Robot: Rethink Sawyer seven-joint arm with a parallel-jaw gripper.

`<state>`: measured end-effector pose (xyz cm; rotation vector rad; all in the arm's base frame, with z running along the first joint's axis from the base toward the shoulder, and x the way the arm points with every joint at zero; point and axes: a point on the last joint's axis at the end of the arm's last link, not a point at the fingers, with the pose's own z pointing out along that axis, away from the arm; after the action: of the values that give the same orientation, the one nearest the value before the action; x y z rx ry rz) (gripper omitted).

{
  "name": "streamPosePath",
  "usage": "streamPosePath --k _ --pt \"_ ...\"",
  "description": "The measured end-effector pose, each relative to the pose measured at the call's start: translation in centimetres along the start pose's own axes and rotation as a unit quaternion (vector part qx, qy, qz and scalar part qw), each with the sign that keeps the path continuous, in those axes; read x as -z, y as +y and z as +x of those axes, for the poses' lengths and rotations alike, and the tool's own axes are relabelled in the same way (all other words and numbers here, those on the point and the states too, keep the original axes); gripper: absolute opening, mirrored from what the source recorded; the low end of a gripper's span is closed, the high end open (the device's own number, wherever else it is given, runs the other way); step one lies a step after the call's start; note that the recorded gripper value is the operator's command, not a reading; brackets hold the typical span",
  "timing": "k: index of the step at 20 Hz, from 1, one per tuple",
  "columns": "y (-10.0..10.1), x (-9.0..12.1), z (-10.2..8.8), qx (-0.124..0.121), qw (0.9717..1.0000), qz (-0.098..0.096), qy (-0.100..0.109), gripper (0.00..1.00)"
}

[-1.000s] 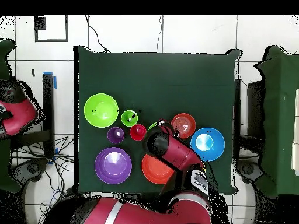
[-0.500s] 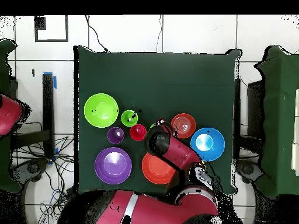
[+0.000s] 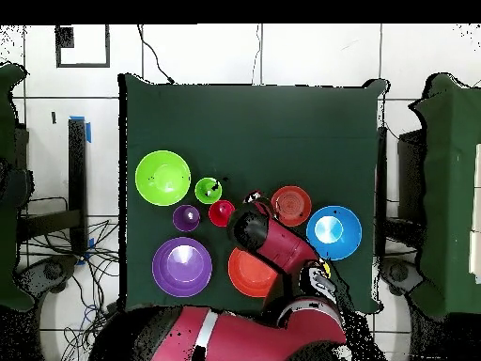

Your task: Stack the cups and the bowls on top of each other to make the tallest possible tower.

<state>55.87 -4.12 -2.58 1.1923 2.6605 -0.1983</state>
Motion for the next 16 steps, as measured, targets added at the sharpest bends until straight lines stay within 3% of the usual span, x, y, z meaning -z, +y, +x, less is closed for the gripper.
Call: streamPosePath --k 10,16 --pt "2.0 0.6 2.0 0.007 1.0 -0.006 -0.001 1.0" --pt "2.8 1.4 2.1 0.014 0.9998 -0.01 -0.006 1.0"
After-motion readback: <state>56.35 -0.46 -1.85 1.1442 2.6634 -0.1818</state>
